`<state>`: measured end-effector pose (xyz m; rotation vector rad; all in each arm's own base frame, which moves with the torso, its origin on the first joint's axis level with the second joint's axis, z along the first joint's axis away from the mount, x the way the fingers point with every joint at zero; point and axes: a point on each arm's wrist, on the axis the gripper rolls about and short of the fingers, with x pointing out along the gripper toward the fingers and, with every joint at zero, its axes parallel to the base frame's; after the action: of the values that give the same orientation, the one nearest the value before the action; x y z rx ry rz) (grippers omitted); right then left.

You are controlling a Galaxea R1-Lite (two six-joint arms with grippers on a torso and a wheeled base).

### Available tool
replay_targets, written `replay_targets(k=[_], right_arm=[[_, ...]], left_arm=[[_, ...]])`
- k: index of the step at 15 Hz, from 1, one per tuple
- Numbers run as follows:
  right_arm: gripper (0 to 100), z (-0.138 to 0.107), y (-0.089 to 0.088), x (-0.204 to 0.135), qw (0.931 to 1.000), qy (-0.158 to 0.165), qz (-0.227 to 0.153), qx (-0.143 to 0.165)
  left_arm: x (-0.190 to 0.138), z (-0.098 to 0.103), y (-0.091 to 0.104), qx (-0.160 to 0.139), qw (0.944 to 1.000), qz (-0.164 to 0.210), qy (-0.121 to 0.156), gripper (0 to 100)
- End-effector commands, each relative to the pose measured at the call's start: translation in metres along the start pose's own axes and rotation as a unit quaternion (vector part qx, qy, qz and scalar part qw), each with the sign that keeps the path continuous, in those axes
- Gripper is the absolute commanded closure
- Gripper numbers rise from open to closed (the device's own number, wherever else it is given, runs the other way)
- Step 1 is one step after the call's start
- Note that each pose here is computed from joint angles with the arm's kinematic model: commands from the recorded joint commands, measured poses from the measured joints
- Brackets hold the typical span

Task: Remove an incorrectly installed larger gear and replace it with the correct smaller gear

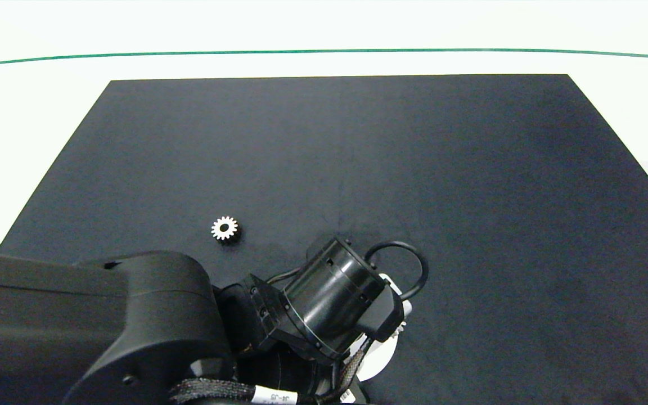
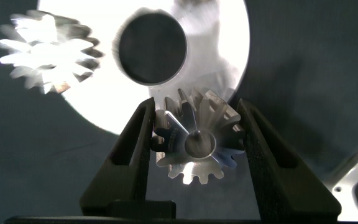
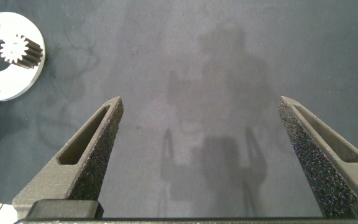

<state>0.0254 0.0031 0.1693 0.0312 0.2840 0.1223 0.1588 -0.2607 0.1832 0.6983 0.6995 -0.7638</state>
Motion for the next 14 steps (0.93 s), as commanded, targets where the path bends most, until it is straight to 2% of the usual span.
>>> replay_targets(k=[1,3,6,9,11,14], right_arm=[[0,-0.001,0.000,0.000,1.0000,0.002,0.001,0.000],[0,-0.001,0.000,0.001,1.0000,0.003,0.001,-0.001],[0,-0.001,0.000,0.001,1.0000,0.003,0.001,0.000],[0,-0.001,0.000,0.001,1.0000,0.003,0.002,0.000],[0,-0.001,0.000,0.001,1.0000,0.003,0.001,0.000],[0,-0.002,0.000,0.001,1.0000,0.005,0.002,-0.001]], left_arm=[[-0.030,0.003,0.018,-0.025,0.9988,0.015,-0.039,63],[-0.038,-0.006,0.031,-0.044,0.9979,0.030,-0.038,63],[-0.037,-0.029,0.051,-0.073,0.9958,0.055,-0.010,63],[-0.030,-0.050,0.068,-0.104,0.9914,0.078,0.013,63],[-0.023,-0.058,0.078,-0.124,0.9882,0.089,0.009,63],[-0.019,-0.063,0.086,-0.137,0.9876,0.076,0.001,63]])
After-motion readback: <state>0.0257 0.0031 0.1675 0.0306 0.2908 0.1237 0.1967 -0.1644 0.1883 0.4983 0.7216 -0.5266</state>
